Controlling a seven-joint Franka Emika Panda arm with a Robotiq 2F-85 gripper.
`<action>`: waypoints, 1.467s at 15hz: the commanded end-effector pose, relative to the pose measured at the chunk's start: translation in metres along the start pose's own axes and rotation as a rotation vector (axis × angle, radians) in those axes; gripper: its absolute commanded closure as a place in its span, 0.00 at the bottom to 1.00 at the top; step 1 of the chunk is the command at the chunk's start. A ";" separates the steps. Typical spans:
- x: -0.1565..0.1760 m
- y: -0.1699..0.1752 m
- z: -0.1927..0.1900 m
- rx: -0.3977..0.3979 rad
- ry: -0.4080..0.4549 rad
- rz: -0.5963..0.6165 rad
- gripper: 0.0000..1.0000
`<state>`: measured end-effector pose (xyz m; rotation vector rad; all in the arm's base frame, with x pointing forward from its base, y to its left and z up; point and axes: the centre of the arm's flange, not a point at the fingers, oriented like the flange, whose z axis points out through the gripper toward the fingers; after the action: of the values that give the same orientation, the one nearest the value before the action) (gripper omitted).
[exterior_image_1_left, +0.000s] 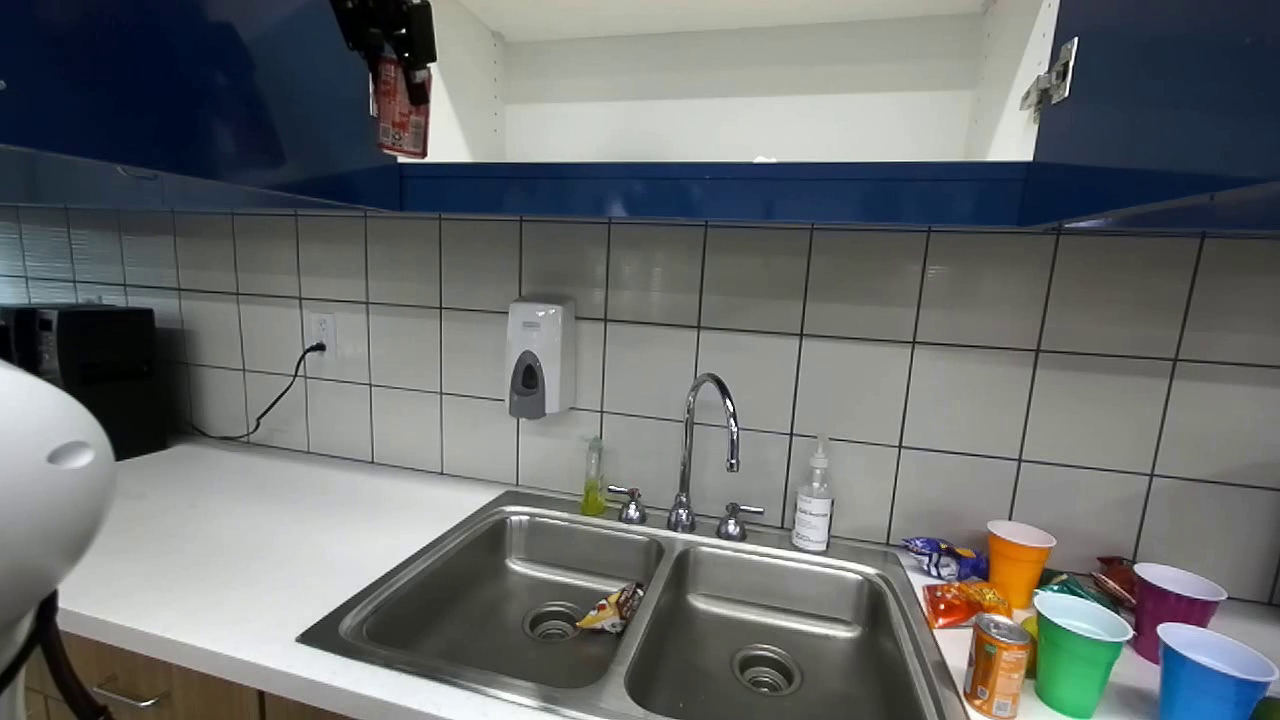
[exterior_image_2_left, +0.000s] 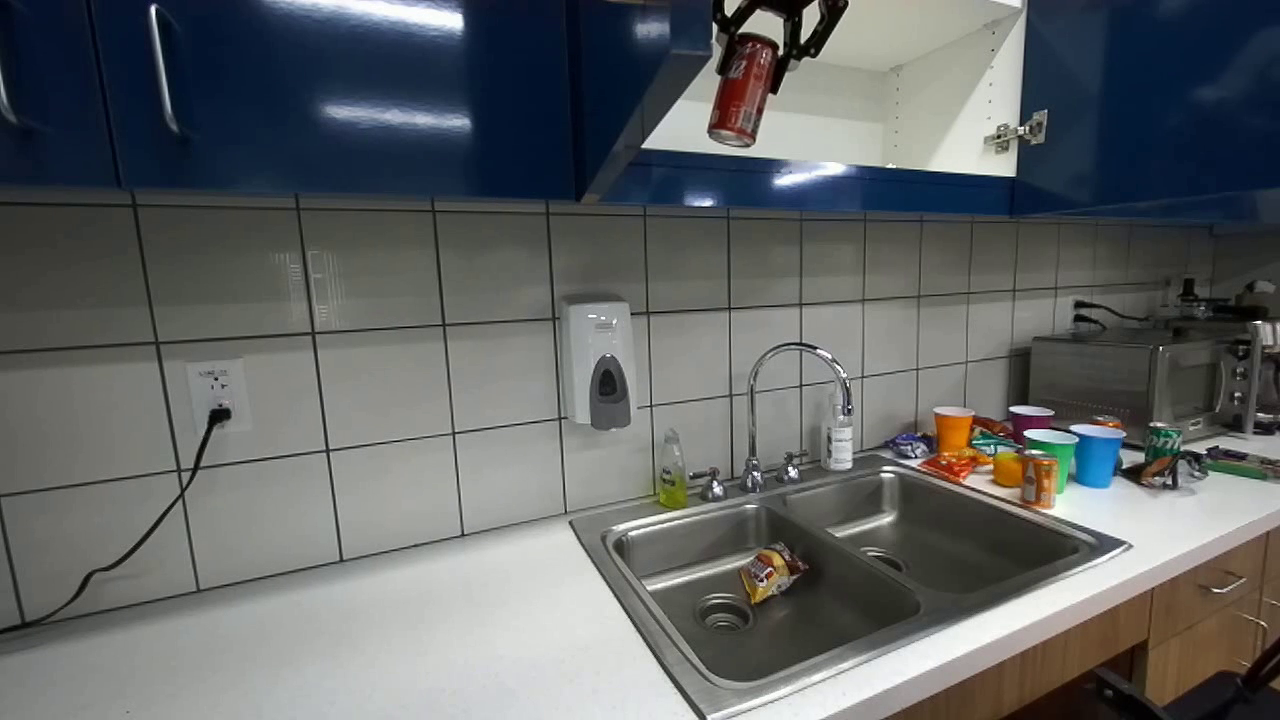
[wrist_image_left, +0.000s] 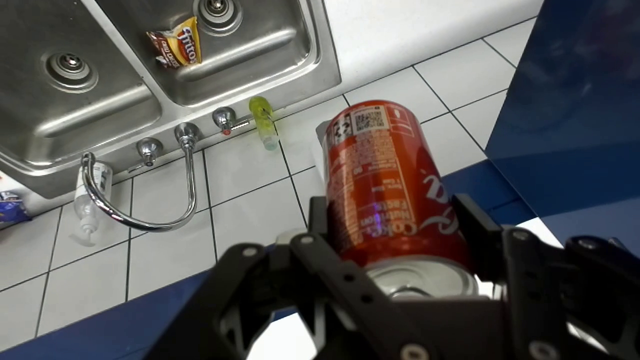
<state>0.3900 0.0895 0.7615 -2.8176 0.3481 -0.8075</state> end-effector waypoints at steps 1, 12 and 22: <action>0.017 -0.009 -0.006 -0.031 0.018 0.022 0.62; 0.033 -0.010 0.028 -0.038 -0.014 0.013 0.37; 0.038 -0.014 0.032 -0.040 -0.013 0.018 0.37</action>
<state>0.4406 0.0957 0.7572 -2.8506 0.3919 -0.7870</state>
